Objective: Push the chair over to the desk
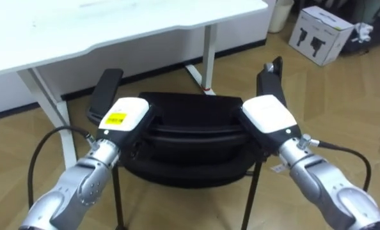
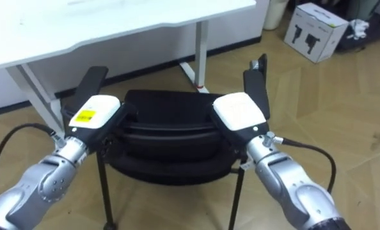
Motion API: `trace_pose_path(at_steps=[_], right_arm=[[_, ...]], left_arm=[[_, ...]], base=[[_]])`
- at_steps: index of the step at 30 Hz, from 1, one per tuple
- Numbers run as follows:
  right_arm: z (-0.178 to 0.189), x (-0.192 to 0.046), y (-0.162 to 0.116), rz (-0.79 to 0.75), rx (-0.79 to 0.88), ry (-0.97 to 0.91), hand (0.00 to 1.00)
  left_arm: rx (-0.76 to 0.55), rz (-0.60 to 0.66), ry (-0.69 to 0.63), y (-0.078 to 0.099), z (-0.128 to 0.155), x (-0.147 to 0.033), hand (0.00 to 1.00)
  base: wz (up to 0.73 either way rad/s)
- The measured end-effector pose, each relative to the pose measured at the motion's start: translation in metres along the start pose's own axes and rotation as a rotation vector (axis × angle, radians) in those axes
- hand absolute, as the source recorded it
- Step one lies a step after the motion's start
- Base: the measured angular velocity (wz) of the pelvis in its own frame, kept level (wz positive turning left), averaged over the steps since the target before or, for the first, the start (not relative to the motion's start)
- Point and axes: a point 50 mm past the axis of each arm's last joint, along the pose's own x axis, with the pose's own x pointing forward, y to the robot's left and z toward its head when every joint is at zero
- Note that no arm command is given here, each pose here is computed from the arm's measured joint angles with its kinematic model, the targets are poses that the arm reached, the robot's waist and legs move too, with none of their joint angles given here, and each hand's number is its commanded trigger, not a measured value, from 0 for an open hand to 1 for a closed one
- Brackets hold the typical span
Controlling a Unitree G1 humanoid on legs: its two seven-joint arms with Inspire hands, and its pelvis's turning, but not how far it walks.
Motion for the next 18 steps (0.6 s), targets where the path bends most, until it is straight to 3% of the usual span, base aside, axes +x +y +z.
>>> trace_pose_path(at_steps=[18], right_arm=[[-0.001, 0.001, -0.011, -0.024, -0.01, 0.001, 1.0]], left_arm=[[-0.008, 0.002, 0.012, 0.01, 0.006, 0.003, 1.0]], base=[[0.16]])
